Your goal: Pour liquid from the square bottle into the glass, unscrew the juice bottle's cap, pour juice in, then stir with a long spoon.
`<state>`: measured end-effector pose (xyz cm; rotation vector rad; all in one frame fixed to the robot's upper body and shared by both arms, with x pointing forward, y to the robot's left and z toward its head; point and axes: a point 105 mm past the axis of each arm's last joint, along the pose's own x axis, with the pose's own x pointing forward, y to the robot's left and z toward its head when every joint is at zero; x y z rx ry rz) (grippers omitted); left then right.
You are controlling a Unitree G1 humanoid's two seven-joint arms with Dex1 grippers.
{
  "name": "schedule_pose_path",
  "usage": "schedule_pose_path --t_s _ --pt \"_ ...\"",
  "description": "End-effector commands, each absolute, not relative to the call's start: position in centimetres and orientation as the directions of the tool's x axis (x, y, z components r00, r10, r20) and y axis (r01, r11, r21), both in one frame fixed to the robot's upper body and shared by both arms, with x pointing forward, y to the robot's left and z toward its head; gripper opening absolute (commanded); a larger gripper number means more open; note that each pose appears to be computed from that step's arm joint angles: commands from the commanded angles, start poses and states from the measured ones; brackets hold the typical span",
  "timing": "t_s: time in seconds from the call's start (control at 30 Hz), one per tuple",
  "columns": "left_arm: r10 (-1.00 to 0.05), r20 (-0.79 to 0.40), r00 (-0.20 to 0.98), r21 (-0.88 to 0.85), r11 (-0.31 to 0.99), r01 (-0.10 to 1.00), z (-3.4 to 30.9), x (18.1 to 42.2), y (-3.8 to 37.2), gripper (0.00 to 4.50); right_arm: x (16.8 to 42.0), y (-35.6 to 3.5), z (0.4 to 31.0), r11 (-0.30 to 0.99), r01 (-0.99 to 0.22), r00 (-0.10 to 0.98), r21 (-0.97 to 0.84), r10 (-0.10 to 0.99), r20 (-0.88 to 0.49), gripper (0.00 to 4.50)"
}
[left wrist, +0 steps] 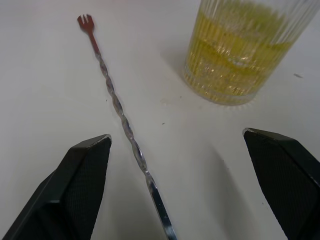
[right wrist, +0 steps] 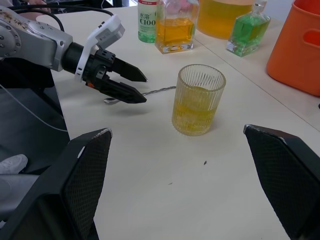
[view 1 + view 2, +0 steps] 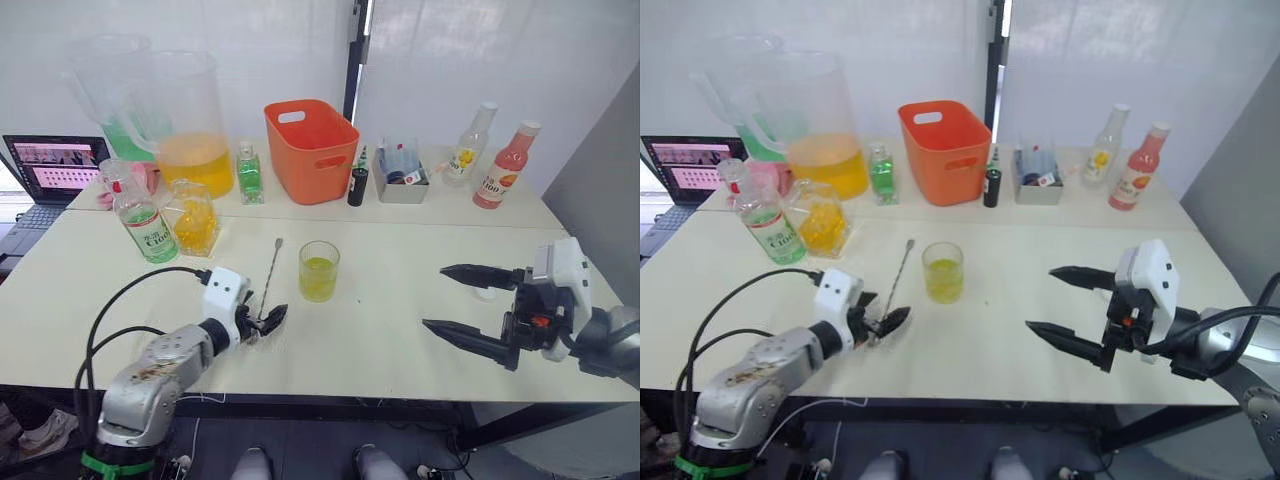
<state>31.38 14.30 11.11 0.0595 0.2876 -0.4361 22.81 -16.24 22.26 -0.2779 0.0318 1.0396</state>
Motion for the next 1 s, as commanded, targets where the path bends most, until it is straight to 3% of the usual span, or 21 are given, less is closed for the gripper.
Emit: schedule_pose_path --t_s 0.03,0.13,0.17,0.33,0.47,0.6,0.9,1.0 --pt "-0.312 -0.292 0.904 0.041 0.94 0.337 11.3 32.1 14.9 4.46 22.6 -15.8 23.3 0.468 -0.847 0.512 -0.254 0.847 -0.147 4.5" --pt "-0.26 -0.314 0.913 0.048 0.956 0.288 10.6 32.6 15.1 4.46 22.5 -15.5 23.7 0.466 -0.847 0.508 -0.257 0.851 -0.132 4.5" --pt "-0.248 -0.321 0.914 0.043 0.96 0.276 10.3 32.6 15.0 4.2 22.5 -15.4 23.8 0.464 -0.848 0.506 -0.256 0.853 -0.13 4.5" --pt "-0.244 -0.355 0.903 0.06 0.957 0.282 9.3 32.8 14.3 2.59 22.4 -14.8 24.0 0.453 -0.856 0.493 -0.25 0.861 -0.128 4.5" --pt "-0.18 -0.374 0.91 0.085 0.97 0.227 8.8 32.8 15.7 1.3 22.5 -14.8 24.3 0.452 -0.854 0.494 -0.257 0.86 -0.127 4.5" --pt "-0.201 -0.354 0.913 0.105 0.962 0.252 8.9 32.4 15.9 0.02 23.0 -14.7 24.6 0.471 -0.839 0.511 -0.274 0.854 -0.096 4.5" --pt "-0.218 -0.153 0.964 0.265 0.931 0.252 13.6 33.6 20.0 0.02 23.7 -14.2 24.9 0.483 -0.834 0.513 -0.267 0.857 -0.053 4.5" --pt "-0.316 -0.109 0.942 0.32 0.886 0.335 15.0 33.4 20.9 0.02 23.7 -14.2 24.8 0.481 -0.836 0.511 -0.264 0.858 -0.054 4.5"
